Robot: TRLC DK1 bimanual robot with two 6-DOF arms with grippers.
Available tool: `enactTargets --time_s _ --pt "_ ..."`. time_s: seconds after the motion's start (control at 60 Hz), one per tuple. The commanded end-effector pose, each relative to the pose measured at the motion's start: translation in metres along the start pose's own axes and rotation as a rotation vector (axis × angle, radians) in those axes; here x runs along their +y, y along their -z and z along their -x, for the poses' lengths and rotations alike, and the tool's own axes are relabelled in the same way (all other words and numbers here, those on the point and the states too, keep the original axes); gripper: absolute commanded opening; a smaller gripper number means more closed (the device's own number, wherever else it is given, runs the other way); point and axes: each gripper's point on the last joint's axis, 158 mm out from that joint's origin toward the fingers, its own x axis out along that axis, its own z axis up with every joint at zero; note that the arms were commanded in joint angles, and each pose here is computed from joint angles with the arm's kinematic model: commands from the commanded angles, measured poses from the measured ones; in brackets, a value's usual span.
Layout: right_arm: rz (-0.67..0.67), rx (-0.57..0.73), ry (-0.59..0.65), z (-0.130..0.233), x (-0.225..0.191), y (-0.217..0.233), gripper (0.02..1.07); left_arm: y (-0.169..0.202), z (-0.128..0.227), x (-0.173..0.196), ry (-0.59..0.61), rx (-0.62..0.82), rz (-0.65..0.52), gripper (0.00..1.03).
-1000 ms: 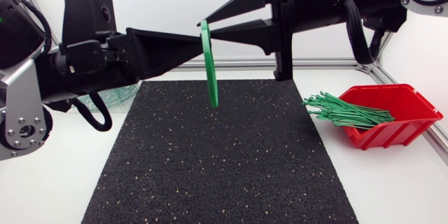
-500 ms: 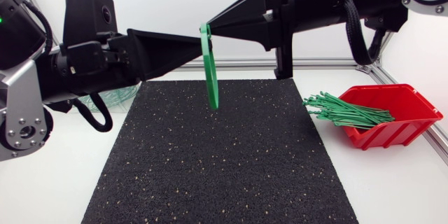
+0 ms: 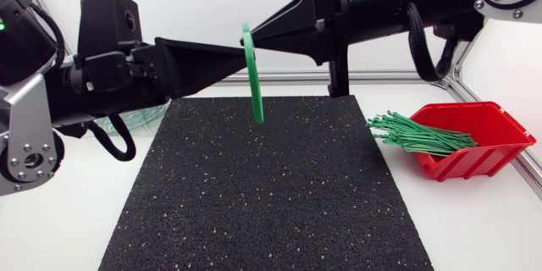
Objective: Take a green cable tie from the red box, thread the tail through the head to close it, then place it in the transparent bin on the left.
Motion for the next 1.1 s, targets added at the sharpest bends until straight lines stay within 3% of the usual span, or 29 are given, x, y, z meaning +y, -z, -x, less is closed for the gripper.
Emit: enactTargets --time_s 0.0,0.333,0.567,0.75,0.817,0.9,0.967,1.083 --pt "-0.034 -0.021 0.048 -0.008 -0.024 -0.018 0.08 -0.002 0.000 -0.021 0.052 -0.003 -0.060 0.03" --pt "-0.067 -0.043 0.089 -0.015 -0.053 -0.041 0.08 -0.002 0.000 -0.023 0.057 -0.001 -0.062 0.03" --pt "-0.034 -0.045 0.066 -0.008 -0.037 -0.028 0.08 0.000 0.000 -0.020 0.052 0.001 -0.059 0.03" --pt "0.015 -0.055 0.038 0.004 -0.016 -0.014 0.47 0.000 -0.001 -0.016 0.044 0.001 -0.061 0.03" --pt "0.038 -0.051 0.058 0.008 -0.017 -0.012 0.61 0.000 -0.002 -0.014 0.041 0.002 -0.060 0.03" --pt "0.063 -0.054 0.063 0.012 -0.017 -0.010 0.71 -0.001 -0.003 -0.010 0.034 0.003 -0.059 0.03" --pt "0.088 -0.053 0.087 0.015 -0.023 -0.009 0.88 -0.002 -0.004 -0.006 0.025 0.006 -0.060 0.03" --pt "0.137 -0.073 0.140 0.019 -0.035 -0.014 0.98 -0.004 -0.005 0.002 -0.007 0.013 -0.073 0.03"
